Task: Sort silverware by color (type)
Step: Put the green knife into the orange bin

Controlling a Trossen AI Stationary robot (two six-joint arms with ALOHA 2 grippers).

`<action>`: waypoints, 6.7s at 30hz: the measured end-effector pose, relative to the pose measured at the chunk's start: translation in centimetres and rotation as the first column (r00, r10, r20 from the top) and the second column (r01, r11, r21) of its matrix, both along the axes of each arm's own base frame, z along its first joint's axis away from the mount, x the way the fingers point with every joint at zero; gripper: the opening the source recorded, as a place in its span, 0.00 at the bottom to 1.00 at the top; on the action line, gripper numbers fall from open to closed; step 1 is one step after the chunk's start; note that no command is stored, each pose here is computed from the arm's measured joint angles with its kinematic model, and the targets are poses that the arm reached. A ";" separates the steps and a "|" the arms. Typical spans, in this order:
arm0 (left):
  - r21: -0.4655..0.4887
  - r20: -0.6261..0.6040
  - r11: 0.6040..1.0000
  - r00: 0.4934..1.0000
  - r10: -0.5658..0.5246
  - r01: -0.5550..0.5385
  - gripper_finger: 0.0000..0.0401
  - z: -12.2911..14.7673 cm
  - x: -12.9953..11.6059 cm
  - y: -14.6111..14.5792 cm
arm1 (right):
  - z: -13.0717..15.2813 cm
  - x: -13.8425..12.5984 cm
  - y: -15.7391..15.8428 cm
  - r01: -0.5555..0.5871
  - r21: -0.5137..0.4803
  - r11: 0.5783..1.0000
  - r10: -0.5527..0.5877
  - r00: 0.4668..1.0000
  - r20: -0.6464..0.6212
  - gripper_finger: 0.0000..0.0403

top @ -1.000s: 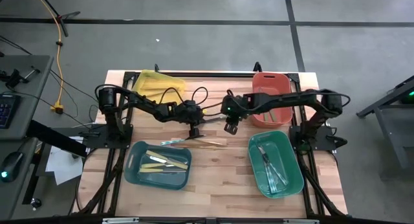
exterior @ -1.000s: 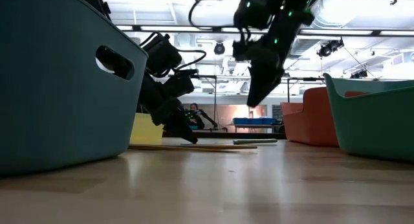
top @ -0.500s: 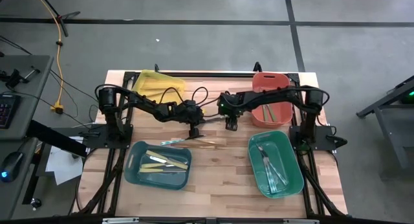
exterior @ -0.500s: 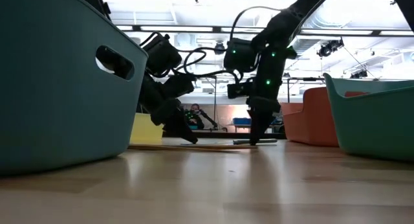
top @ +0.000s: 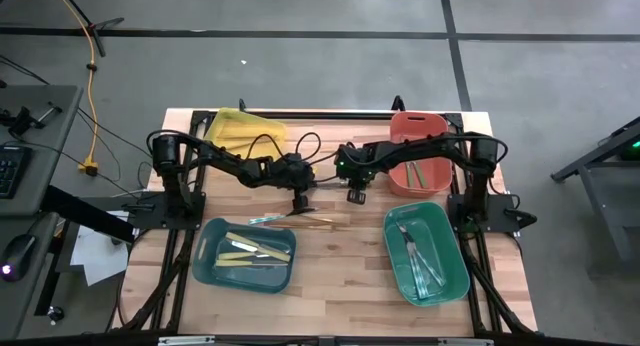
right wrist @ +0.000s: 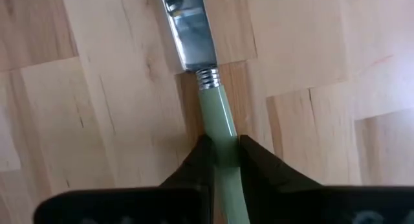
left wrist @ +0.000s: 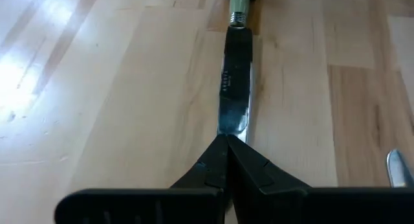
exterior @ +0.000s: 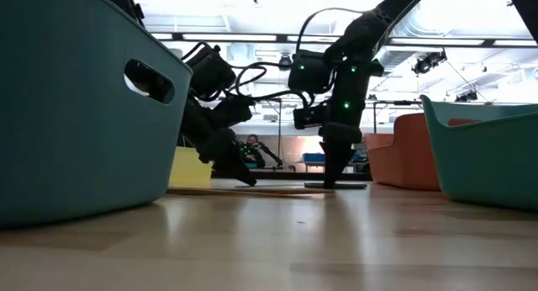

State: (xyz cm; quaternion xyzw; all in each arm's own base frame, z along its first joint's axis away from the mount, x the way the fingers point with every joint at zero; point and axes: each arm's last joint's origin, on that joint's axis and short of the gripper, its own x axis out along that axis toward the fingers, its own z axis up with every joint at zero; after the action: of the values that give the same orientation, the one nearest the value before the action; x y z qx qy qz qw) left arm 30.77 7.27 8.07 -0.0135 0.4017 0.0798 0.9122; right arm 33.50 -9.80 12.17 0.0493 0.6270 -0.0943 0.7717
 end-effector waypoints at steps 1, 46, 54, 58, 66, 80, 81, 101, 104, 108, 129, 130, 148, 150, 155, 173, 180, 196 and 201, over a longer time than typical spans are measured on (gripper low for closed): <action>0.007 -0.002 1.000 1.000 0.005 -0.005 0.00 0.0 0.0 0.0 | 0.0 0.0 0.1 0.000 -0.004 1.000 0.000 1.000 -0.003 0.08; 0.075 0.239 0.996 0.971 0.019 -0.038 0.00 4.1 -1.0 0.4 | 4.2 0.4 3.4 0.042 -0.076 0.996 -0.033 0.992 0.124 0.00; 0.051 0.179 0.998 0.983 -0.044 0.035 0.00 0.9 2.5 2.1 | 7.3 1.7 3.2 0.025 -0.086 0.996 -0.013 0.990 0.139 0.00; 0.075 0.184 0.996 0.981 -0.061 0.048 0.00 0.3 3.5 2.1 | 9.3 2.4 3.1 0.019 -0.095 0.995 -0.002 0.984 0.176 0.00; 0.103 0.219 0.993 0.973 -0.073 0.051 0.00 0.3 3.8 2.2 | 12.8 1.7 3.7 0.020 -0.155 0.988 0.019 0.970 0.243 0.00; 0.147 0.260 0.988 0.963 -0.075 0.038 0.00 0.8 4.1 2.0 | 16.1 0.0 4.0 0.098 -0.180 0.979 -0.032 0.941 0.336 0.00; 0.152 0.259 0.988 0.963 -0.069 0.030 0.00 0.8 4.1 2.1 | 16.1 0.0 4.0 0.098 -0.180 0.979 -0.032 0.941 0.336 0.00; 0.122 0.120 0.992 0.992 -0.043 0.028 0.00 -1.9 3.6 2.2 | 16.1 -0.1 3.8 0.131 -0.192 0.973 -0.061 0.941 0.333 0.00; 0.111 0.114 0.994 0.993 -0.032 0.019 0.00 -2.0 3.2 2.2 | 16.0 -0.3 3.8 0.149 -0.178 0.973 -0.087 0.945 0.315 0.00; 0.112 0.100 0.994 0.995 -0.001 -0.010 0.00 -1.8 2.2 2.0 | 14.6 -1.0 3.8 0.153 -0.164 0.975 -0.109 0.962 0.252 0.00; 0.007 0.142 0.993 0.983 0.117 -0.119 0.00 -1.9 -1.2 1.1 | 8.1 -2.4 2.9 0.170 0.004 0.986 -0.168 0.972 0.164 0.26; 0.000 0.144 0.992 0.982 0.121 -0.123 0.00 -1.9 -1.2 1.1 | 7.8 -2.3 2.9 0.161 0.013 0.987 -0.161 0.976 0.149 0.30; -0.005 0.147 0.992 0.981 0.124 -0.125 0.00 -1.9 -1.2 1.1 | 3.3 -2.1 1.2 0.097 0.012 0.995 -0.096 0.994 -0.057 0.51; -0.006 0.147 0.992 0.981 0.124 -0.125 0.00 -1.9 -1.2 1.1 | 3.1 -2.1 1.3 0.085 0.022 0.996 -0.084 0.994 -0.063 0.49; -0.010 0.150 0.992 0.981 0.124 -0.124 0.00 -1.9 -1.2 1.1 | 2.1 -1.9 1.6 0.060 0.050 0.997 -0.055 0.994 -0.092 0.45; -0.014 0.153 0.992 0.980 0.125 -0.124 0.00 -1.9 -1.1 1.0 | 1.0 -2.0 1.6 0.060 0.072 0.996 -0.049 0.987 -0.153 0.11; -0.014 0.155 0.992 0.980 0.124 -0.123 0.00 -1.9 -1.1 1.0 | 0.9 -2.1 1.6 0.077 0.069 0.995 -0.064 0.983 -0.170 0.11; 0.046 0.113 0.994 0.989 0.093 -0.099 0.00 5.6 -3.3 -1.5 | 1.0 -2.0 2.6 0.060 -0.020 0.998 -0.063 0.978 -0.197 0.01; 0.071 0.184 0.996 0.982 0.048 -0.062 0.00 8.8 -4.2 -3.2 | 1.8 -2.0 3.0 0.055 -0.047 0.997 -0.062 0.985 -0.163 0.01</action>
State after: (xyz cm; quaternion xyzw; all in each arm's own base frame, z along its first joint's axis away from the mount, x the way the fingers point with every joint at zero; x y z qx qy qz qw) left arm 26.53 4.10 16.92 0.0030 0.3128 0.1188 0.9424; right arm 31.49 -6.75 14.00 0.0435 0.6844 -0.1341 0.7153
